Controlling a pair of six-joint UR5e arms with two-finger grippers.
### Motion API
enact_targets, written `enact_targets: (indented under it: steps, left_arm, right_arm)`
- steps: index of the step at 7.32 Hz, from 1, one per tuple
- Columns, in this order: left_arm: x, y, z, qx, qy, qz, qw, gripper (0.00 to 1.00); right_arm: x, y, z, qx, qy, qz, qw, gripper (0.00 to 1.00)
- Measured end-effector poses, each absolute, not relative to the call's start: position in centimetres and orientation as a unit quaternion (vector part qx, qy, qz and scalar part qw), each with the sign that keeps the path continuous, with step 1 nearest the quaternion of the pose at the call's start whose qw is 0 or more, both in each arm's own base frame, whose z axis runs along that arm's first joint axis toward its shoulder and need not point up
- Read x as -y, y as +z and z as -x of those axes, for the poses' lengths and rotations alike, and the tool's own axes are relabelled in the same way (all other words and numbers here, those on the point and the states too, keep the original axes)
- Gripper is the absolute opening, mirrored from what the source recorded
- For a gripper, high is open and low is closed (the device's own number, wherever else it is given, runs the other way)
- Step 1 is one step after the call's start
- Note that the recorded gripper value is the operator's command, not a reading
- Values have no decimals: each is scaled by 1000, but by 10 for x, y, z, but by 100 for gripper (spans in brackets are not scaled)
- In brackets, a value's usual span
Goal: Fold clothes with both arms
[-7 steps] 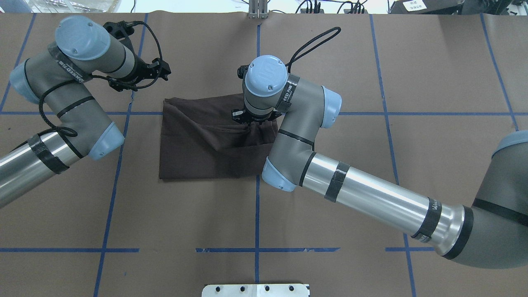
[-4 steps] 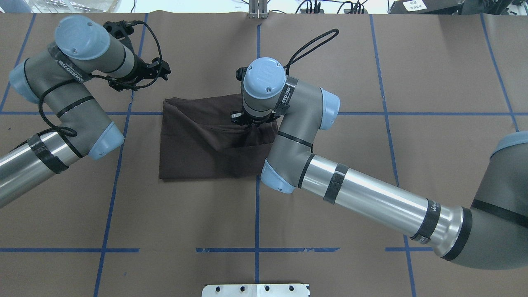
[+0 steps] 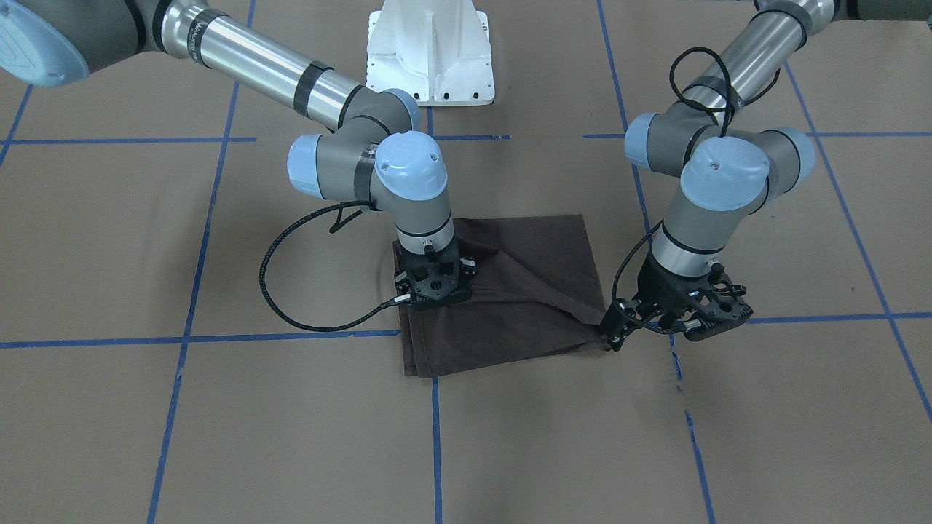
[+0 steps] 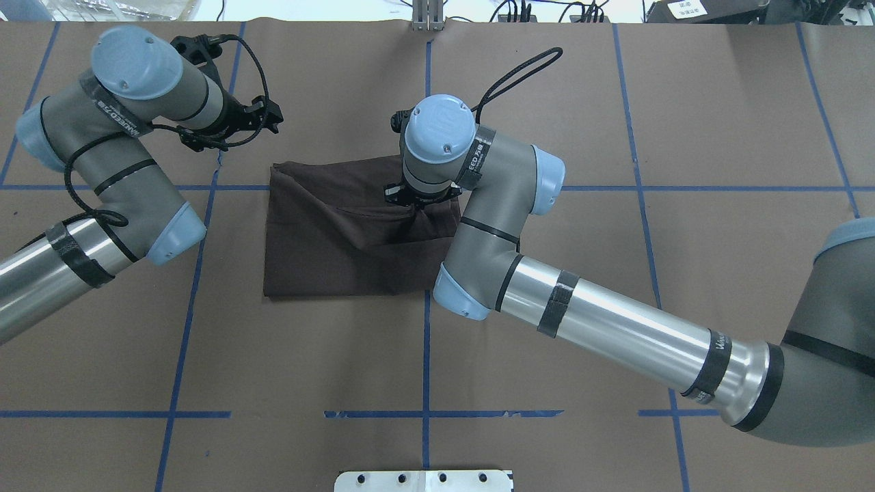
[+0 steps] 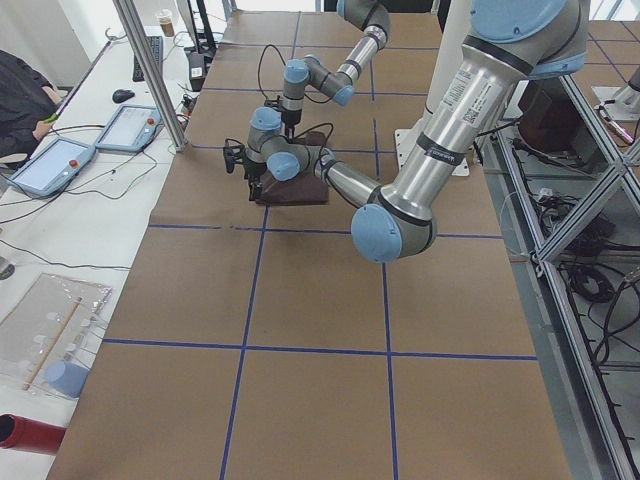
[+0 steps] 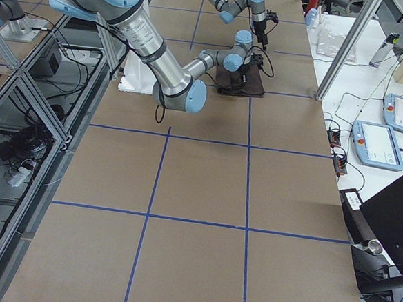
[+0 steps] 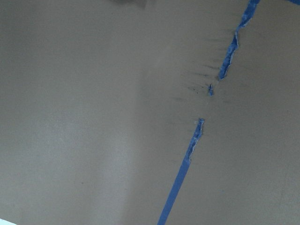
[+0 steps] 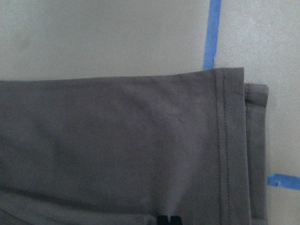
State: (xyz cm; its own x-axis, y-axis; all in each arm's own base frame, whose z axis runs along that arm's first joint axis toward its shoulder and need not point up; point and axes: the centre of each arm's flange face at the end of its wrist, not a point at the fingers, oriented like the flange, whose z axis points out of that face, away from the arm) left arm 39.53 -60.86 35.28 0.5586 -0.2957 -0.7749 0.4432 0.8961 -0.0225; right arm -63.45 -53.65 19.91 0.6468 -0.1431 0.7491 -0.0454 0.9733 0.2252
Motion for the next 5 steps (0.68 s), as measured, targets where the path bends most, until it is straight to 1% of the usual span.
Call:
enact_targets:
  steps: [2,5]
  left_arm:
    - [609,353,-395,-420,-210,-88,878,100]
    - [609,352,-395,-420,-210,-88,878,100]
  right_arm:
    - [543,197,628,421,-24,-119,899,0]
    - [574,195,600,412,0,-143,900,0]
